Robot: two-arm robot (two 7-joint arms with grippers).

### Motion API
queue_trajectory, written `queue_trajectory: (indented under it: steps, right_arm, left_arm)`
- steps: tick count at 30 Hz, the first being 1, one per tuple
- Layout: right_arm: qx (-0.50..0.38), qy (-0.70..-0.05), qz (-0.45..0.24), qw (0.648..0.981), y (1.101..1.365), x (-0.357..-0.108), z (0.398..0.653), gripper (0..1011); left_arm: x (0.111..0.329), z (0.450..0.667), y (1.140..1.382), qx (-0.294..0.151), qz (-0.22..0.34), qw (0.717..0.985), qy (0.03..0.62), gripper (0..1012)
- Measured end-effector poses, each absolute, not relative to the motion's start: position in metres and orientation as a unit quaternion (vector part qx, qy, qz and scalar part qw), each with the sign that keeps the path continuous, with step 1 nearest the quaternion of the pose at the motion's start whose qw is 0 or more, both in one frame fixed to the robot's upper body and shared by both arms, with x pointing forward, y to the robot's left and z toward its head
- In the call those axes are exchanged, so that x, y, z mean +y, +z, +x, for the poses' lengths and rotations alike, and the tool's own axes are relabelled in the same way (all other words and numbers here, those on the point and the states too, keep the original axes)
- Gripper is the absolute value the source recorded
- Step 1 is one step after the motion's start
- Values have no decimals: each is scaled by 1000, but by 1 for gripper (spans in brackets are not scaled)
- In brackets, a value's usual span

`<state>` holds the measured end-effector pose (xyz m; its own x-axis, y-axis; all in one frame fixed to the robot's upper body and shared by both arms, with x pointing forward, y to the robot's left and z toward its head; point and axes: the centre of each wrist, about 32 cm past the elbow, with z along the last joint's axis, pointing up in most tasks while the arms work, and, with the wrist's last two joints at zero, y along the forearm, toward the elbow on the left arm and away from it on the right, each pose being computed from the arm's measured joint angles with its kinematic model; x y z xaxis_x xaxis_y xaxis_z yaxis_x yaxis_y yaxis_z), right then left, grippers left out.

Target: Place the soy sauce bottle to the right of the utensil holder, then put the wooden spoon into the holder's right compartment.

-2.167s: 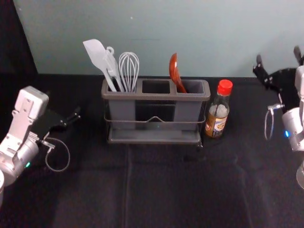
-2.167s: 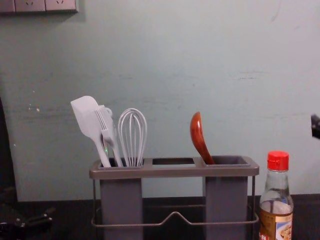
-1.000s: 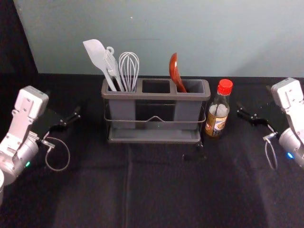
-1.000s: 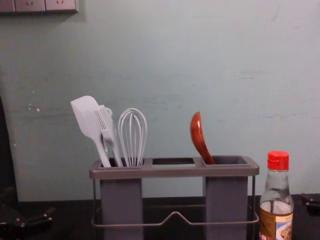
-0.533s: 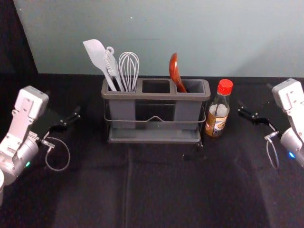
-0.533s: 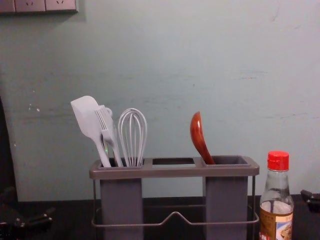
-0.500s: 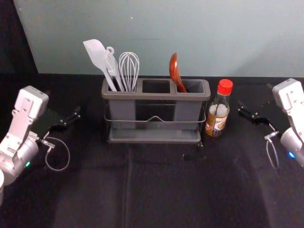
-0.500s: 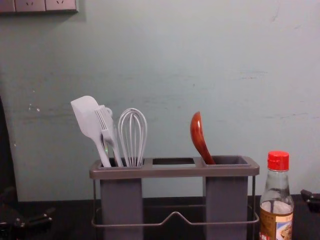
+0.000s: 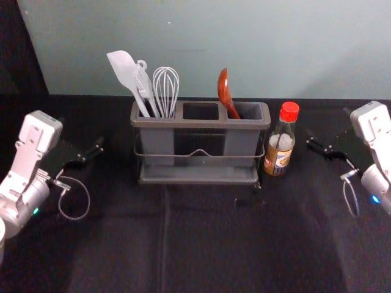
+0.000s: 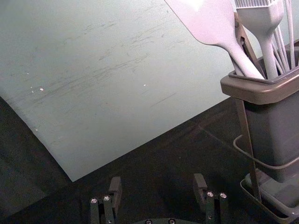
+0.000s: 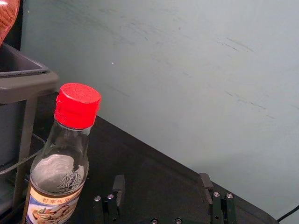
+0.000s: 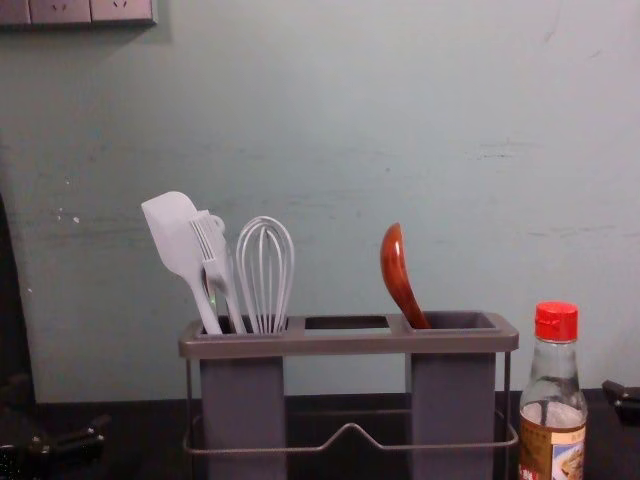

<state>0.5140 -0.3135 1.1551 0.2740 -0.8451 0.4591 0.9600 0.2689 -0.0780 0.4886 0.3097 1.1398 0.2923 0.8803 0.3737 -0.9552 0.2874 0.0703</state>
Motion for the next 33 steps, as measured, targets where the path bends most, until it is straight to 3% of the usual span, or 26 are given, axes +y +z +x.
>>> queue_trajectory:
  steps: [33]
  right_arm:
    - [-165,-578,-176,779,1155,-314,514,1004]
  left_arm:
    - [310,489,1140,-132,141,791,580,1005]
